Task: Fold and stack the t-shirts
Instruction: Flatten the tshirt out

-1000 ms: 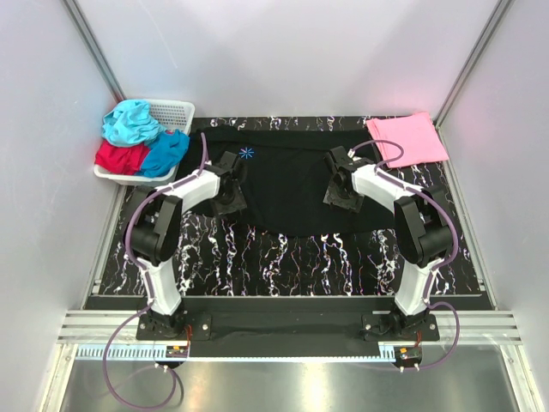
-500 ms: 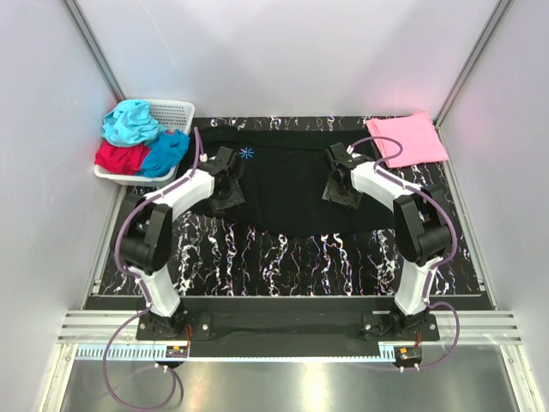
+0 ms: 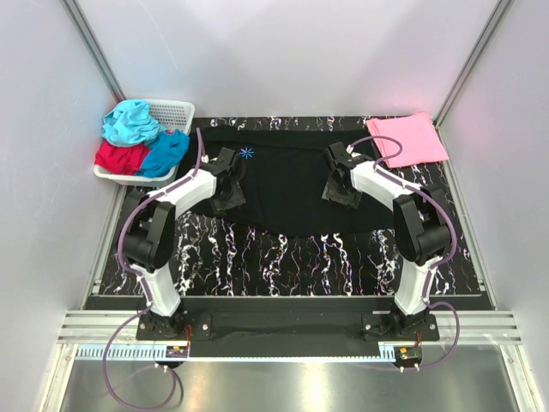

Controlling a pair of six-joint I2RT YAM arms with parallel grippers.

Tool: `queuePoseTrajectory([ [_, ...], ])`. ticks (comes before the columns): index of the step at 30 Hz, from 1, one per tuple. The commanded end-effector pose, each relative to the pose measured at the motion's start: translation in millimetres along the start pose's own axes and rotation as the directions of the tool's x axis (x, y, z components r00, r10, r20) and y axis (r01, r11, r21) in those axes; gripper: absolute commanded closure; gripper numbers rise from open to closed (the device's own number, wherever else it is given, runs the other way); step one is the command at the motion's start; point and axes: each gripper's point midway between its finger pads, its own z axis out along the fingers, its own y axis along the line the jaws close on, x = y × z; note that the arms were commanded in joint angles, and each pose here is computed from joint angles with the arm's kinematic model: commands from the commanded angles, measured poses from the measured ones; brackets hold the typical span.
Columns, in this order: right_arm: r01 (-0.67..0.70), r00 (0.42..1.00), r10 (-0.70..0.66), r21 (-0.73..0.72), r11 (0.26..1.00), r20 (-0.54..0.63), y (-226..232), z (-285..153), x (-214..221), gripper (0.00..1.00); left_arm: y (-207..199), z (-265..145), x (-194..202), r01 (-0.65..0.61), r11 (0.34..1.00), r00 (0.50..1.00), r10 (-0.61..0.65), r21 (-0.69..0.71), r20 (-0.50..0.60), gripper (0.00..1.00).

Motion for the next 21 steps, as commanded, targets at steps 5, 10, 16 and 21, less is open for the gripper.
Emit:
queuePoseTrajectory([
  [5, 0.008, 0.999, -0.008, 0.009, 1.0, 0.037, -2.8, -8.4, -9.6, 0.34, -16.5, 15.6, -14.2, -0.008, 1.0, 1.0, 0.007, 0.017, 0.026, 0.46],
  [10, 0.012, 0.999, -0.013, 0.012, 1.0, 0.046, -2.6, -9.4, -12.7, 0.34, -20.5, 25.4, -11.6, -0.009, 1.0, 1.0, 0.009, 0.02, 0.004, 0.49],
  [16, 0.017, 0.999, -0.018, 0.015, 1.0, 0.041, -1.8, -7.7, -11.9, 0.34, -25.1, 21.1, -13.9, -0.012, 0.999, 1.0, 0.011, 0.045, 0.01, 0.77],
  [21, 0.014, 0.999, -0.015, 0.013, 1.0, 0.044, -0.4, -7.6, -14.4, 0.34, -24.7, 10.9, -13.0, -0.009, 0.998, 1.0, 0.008, 0.057, 0.016, 0.99],
])
